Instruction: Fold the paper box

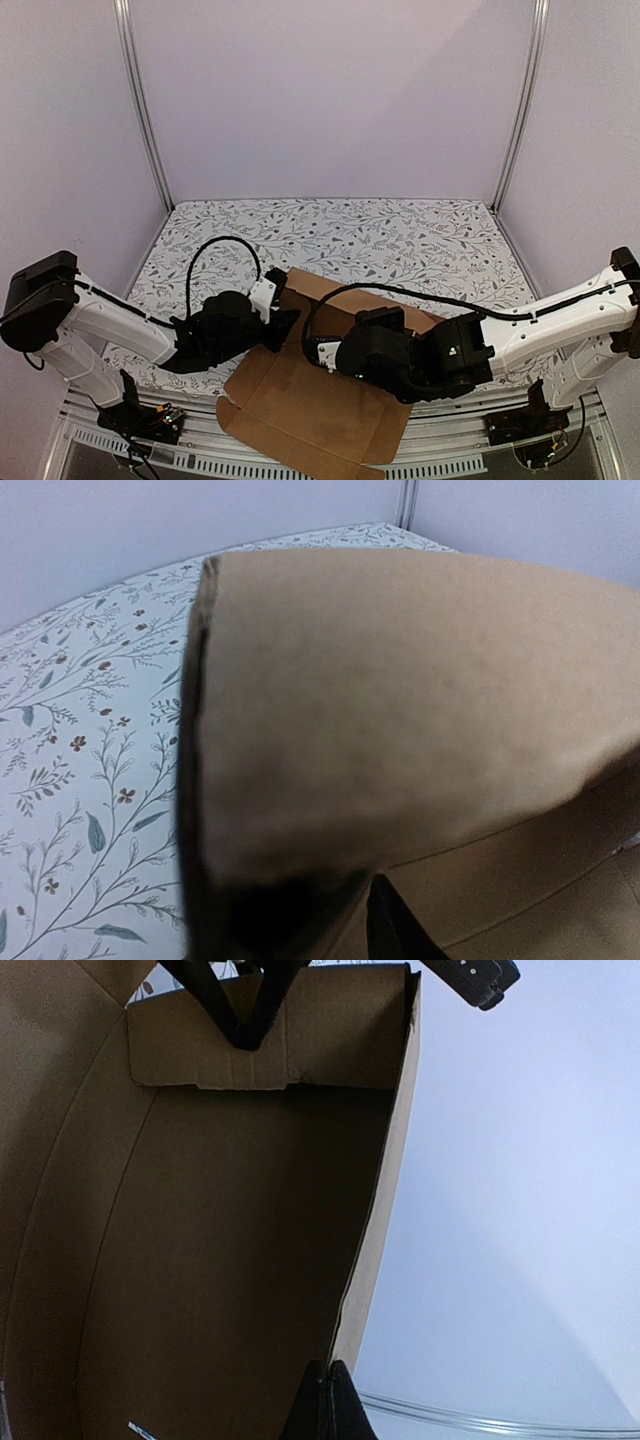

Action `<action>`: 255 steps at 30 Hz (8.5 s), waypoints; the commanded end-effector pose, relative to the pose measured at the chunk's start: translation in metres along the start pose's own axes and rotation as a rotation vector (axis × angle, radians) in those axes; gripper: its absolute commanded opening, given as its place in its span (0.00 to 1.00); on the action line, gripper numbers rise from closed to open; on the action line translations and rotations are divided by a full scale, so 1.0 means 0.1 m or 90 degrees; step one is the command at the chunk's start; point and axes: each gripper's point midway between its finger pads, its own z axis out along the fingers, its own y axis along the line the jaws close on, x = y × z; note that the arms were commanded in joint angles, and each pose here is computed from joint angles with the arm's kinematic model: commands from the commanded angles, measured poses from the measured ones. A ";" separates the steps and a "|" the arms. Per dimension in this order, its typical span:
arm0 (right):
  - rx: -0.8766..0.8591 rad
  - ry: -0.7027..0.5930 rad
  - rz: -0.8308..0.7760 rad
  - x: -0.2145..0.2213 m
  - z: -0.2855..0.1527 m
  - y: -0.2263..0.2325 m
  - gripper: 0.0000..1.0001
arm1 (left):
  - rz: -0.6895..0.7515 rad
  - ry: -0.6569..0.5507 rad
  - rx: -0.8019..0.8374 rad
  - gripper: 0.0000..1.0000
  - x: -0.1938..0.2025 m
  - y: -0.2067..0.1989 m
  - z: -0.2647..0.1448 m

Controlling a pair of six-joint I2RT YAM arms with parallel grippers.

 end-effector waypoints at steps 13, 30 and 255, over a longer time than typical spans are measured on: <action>-0.045 -0.024 0.005 0.00 -0.05 0.25 0.00 | 0.022 -0.067 0.111 0.31 -0.03 -0.23 0.04; -0.040 -0.019 0.019 0.02 -0.05 0.24 0.00 | 0.026 -0.065 0.145 0.00 -0.15 -0.31 0.18; -0.315 -0.111 0.865 -0.03 0.80 -0.31 0.00 | 0.049 -0.127 0.144 0.24 -0.38 -0.14 0.80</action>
